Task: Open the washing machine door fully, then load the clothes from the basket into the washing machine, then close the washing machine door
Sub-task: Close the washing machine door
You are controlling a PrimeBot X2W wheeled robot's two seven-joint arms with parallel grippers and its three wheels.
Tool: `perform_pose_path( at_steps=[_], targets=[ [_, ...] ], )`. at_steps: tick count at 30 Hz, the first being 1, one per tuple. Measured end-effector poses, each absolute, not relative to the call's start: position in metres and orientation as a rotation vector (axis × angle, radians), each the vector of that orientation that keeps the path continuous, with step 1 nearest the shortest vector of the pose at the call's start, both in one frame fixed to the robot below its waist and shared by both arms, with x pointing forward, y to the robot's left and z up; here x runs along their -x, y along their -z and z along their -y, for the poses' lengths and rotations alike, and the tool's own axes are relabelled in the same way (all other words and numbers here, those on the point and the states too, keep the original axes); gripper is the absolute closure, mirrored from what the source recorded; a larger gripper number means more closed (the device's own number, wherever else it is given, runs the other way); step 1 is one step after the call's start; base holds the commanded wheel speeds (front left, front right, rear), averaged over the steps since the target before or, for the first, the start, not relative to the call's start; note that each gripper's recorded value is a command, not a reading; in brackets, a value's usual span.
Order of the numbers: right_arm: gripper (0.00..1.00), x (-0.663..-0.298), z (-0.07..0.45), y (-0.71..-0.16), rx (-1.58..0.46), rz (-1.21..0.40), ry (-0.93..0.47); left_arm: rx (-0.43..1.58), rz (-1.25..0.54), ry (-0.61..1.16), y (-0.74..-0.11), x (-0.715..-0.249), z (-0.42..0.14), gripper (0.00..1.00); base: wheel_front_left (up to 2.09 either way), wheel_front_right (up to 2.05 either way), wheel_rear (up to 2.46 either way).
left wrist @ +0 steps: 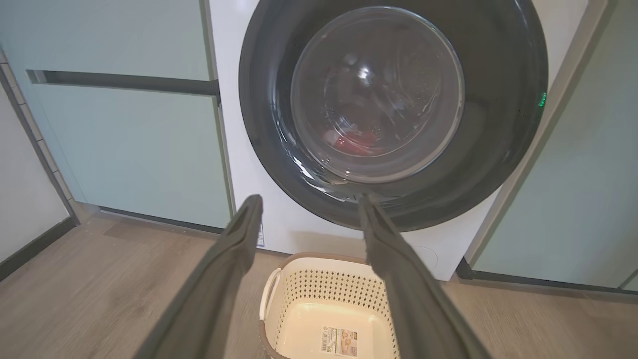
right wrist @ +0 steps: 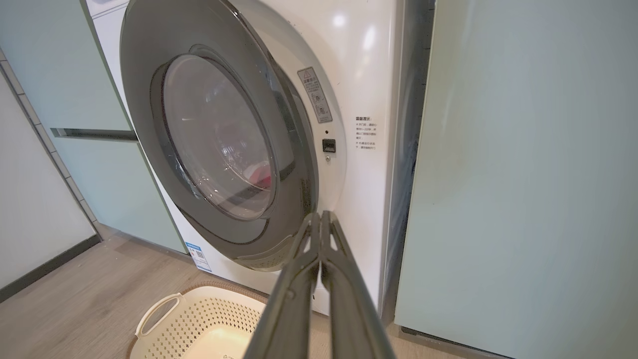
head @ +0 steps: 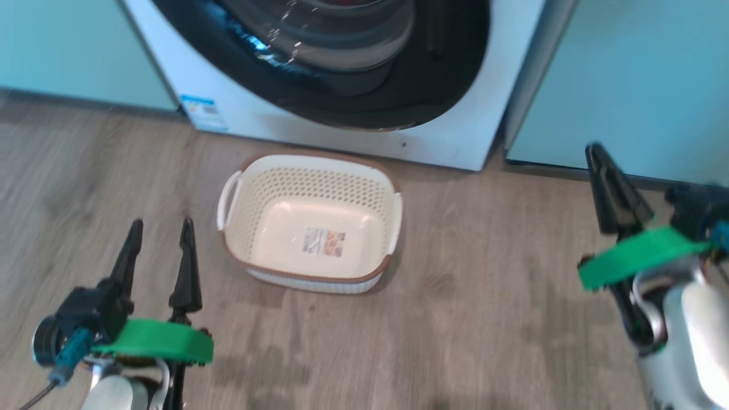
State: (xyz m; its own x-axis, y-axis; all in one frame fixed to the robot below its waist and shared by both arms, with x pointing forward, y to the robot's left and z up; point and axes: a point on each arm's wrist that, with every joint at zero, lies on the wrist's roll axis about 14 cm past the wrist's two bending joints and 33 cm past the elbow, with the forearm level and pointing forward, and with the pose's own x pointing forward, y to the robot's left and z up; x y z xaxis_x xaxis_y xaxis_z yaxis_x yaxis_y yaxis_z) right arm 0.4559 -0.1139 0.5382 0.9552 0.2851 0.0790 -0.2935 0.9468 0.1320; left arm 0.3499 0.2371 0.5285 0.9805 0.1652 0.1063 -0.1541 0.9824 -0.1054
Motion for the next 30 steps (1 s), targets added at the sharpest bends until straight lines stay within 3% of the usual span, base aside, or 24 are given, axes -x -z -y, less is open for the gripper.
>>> perform_pose_path(
  at_steps=[16,30],
  targets=[
    [1.0,-0.566,0.012,-0.54,-0.108,0.025,-0.536,0.107,0.088,-0.288,-0.516,-0.347,-0.269,0.0,0.0,0.0,0.0],
    [1.0,-0.616,-0.03,-0.564,-0.156,0.088,-0.585,0.088,0.076,-0.33,-0.512,-0.35,-0.282,0.0,0.0,0.0,0.0]
  ],
)
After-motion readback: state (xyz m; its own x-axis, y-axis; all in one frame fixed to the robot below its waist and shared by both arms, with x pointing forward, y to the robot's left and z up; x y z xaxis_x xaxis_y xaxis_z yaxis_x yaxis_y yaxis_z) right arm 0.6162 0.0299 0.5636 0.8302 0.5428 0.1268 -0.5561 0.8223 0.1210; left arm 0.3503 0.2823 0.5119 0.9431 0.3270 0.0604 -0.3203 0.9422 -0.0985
